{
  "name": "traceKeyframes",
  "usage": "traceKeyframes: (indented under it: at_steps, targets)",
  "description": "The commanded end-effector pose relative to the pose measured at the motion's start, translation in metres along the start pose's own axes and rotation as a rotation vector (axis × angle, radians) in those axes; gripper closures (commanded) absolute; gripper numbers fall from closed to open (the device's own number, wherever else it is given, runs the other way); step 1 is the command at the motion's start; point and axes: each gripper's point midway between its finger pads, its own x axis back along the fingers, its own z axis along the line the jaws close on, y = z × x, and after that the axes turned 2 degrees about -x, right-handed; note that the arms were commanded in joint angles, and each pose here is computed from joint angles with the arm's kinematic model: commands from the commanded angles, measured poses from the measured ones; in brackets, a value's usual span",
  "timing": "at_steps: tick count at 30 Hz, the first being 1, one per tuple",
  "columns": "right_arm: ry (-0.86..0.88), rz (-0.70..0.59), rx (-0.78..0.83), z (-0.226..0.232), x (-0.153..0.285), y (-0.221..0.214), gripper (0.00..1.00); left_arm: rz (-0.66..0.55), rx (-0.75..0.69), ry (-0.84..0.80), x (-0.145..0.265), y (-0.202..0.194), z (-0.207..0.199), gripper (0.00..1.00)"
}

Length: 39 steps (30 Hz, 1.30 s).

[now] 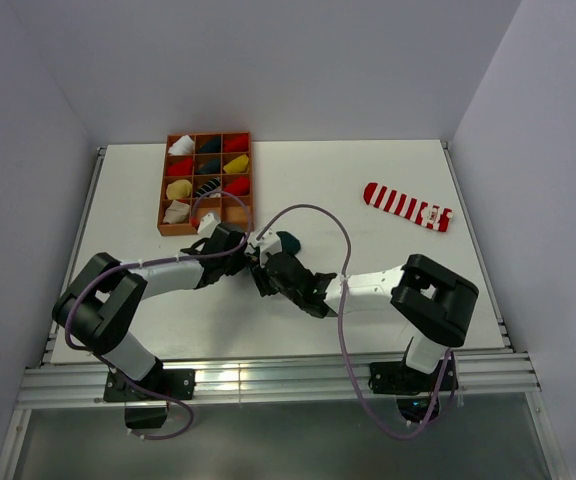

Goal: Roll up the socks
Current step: Roll the sock at the center of the board.

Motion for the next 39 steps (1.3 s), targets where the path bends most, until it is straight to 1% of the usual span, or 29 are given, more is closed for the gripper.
traceKeyframes:
  at_steps: [1, 9, 15, 20, 23, 26, 27, 28, 29, 30, 31, 34, 35, 36, 37, 38, 39]
  targets:
    - [-0.044, -0.086, 0.075, 0.001, -0.010, 0.024, 0.45, 0.045, -0.076, 0.098, 0.005, -0.014, 0.027, 0.96]
    - [-0.040, -0.080, 0.136, 0.006, -0.021, 0.019, 0.45, 0.049, -0.082, 0.093, 0.005, -0.016, 0.024, 0.96]
    - [-0.035, -0.043, 0.165, 0.009, -0.032, 0.005, 0.46, 0.055, -0.079, 0.087, 0.004, -0.016, 0.022, 0.96]
    - [-0.058, 0.000, 0.175, 0.005, -0.041, -0.014, 0.49, 0.056, -0.074, 0.081, 0.005, -0.017, 0.022, 0.96]
    - [-0.087, 0.043, 0.179, -0.002, -0.043, -0.030, 0.53, 0.060, -0.073, 0.073, 0.006, -0.017, 0.020, 0.95]
    - [-0.120, 0.087, 0.182, -0.010, -0.044, -0.047, 0.61, 0.065, -0.071, 0.061, 0.006, -0.018, 0.018, 0.95]
    - [-0.133, 0.111, 0.181, -0.014, -0.043, -0.054, 0.65, 0.070, -0.071, 0.058, 0.007, -0.019, 0.018, 0.95]
    - [-0.144, 0.124, 0.183, -0.017, -0.043, -0.059, 0.79, 0.070, -0.068, 0.054, 0.007, -0.019, 0.016, 0.95]
    - [-0.150, 0.136, 0.173, -0.019, -0.041, -0.063, 0.87, 0.070, -0.067, 0.054, 0.008, -0.018, 0.016, 0.94]
    - [-0.143, 0.144, 0.165, -0.021, -0.040, -0.064, 0.98, 0.068, -0.067, 0.053, 0.008, -0.018, 0.016, 0.94]
    - [-0.132, 0.146, 0.157, -0.020, -0.039, -0.064, 1.00, 0.063, -0.065, 0.049, 0.009, -0.016, 0.015, 0.94]
    - [-0.098, 0.158, 0.109, -0.023, -0.035, -0.063, 1.00, 0.046, -0.051, 0.035, 0.013, -0.012, 0.012, 0.84]
    - [-0.061, 0.173, 0.081, -0.018, -0.034, -0.065, 1.00, 0.040, -0.045, 0.033, 0.014, -0.011, 0.014, 0.77]
    - [-0.041, 0.175, 0.059, -0.018, -0.032, -0.063, 1.00, 0.029, -0.035, 0.020, 0.016, -0.009, 0.011, 0.63]
    - [-0.032, 0.180, 0.037, -0.021, -0.032, -0.062, 1.00, 0.012, -0.020, 0.003, 0.019, -0.004, 0.008, 0.57]
    - [0.004, 0.193, 0.007, -0.017, -0.030, -0.063, 1.00, 0.007, -0.012, 0.004, 0.021, -0.005, 0.011, 0.44]
    - [0.018, 0.195, -0.012, -0.016, -0.028, -0.061, 1.00, -0.002, -0.003, 0.000, 0.023, -0.003, 0.011, 0.41]
